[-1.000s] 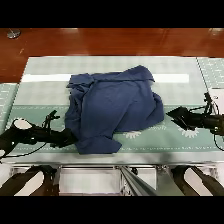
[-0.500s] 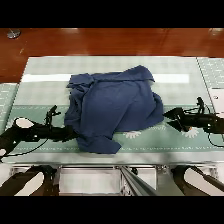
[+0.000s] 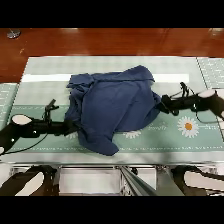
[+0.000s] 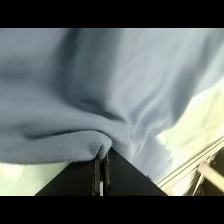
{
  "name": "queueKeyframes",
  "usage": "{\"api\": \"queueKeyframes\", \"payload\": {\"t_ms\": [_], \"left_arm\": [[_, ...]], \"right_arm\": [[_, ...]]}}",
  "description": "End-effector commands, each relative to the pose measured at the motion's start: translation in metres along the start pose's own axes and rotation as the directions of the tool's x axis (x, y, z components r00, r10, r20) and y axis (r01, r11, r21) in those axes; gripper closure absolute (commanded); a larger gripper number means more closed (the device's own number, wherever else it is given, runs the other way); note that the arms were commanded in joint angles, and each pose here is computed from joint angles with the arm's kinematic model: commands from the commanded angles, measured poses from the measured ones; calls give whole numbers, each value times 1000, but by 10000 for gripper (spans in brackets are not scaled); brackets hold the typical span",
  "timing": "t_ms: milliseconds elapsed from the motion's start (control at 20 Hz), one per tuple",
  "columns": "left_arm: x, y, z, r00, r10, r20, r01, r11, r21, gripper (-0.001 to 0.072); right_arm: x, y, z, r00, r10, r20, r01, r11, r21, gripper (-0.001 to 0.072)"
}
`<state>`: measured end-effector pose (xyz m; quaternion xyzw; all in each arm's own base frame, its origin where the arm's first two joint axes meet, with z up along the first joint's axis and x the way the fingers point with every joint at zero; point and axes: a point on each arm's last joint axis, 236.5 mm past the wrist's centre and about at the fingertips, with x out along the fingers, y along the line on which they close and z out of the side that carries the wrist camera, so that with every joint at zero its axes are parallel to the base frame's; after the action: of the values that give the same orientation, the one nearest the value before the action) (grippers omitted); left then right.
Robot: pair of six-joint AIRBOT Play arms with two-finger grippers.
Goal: Fold the shirts.
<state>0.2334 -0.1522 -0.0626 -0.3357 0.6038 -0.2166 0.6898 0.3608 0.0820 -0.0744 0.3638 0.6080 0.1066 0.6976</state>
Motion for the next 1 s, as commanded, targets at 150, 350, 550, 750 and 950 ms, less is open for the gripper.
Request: {"api": "queueKeyframes", "payload": {"t_ms": [150,350,550,750,950], "left_arm": [[-164,-168,143,830,-248,500,26,912,409,690],[-337,-303,148,540,-440,718,-208,757,620,691],[-446,-375,85,317,-530,787,-456,642,616,690],[-495,-399,11,139,-515,846,-677,574,461,691],[-501,-383,-37,62,-417,907,-791,534,299,690]], "right_arm": [[-168,162,91,940,51,338,102,902,-419,687],[-340,294,45,756,300,582,206,734,-647,687],[-435,335,-67,604,450,658,331,610,-720,687],[-478,320,-155,514,453,729,469,563,-680,687],[-489,298,-203,485,424,765,524,559,-643,687]]}}
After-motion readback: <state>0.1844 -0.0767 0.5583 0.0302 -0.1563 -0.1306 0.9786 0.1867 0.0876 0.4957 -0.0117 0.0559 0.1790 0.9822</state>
